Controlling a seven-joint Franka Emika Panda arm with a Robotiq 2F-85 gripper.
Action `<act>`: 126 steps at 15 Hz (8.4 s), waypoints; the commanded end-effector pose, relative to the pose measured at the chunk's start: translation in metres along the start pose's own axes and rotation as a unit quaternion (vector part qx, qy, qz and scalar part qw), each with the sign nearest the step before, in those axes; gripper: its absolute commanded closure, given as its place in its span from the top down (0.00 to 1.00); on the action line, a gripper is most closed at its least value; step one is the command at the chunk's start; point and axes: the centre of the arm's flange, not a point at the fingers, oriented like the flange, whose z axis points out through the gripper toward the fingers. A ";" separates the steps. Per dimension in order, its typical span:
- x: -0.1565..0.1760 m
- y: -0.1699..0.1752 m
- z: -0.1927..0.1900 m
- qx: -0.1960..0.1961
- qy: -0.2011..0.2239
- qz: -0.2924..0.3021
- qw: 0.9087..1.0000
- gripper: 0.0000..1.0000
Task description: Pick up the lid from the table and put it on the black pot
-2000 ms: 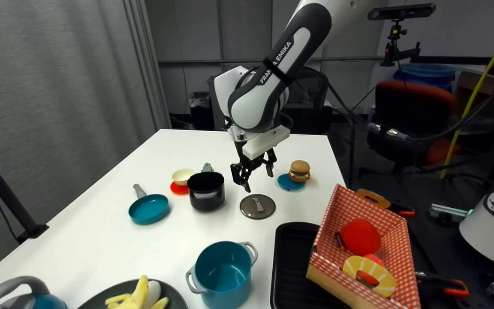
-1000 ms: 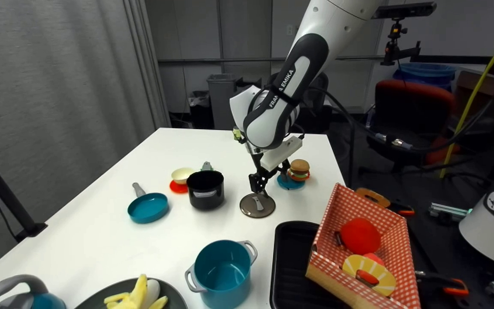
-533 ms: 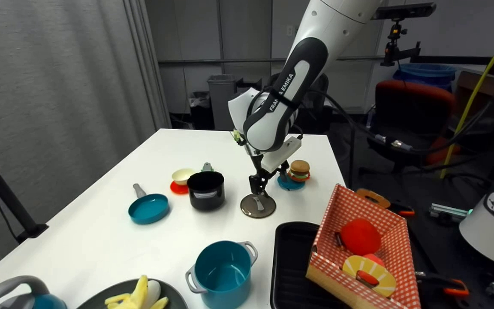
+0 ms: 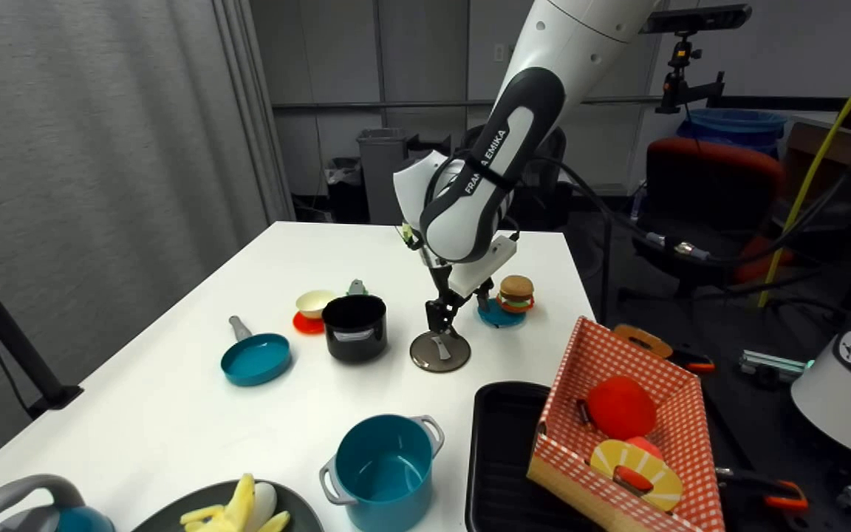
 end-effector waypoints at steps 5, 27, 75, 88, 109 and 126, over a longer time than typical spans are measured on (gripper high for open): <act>0.008 0.000 0.005 -0.017 0.030 -0.019 0.999 1.00; 0.014 0.006 -0.003 -0.053 0.079 -0.035 0.995 1.00; 0.009 0.010 -0.086 -0.045 0.271 -0.078 0.958 1.00; -0.036 0.003 -0.244 -0.034 0.144 -0.039 0.988 1.00; 0.050 -0.046 -0.073 -0.031 -0.023 -0.005 0.999 1.00; 0.060 -0.061 -0.043 -0.064 -0.066 -0.001 0.996 1.00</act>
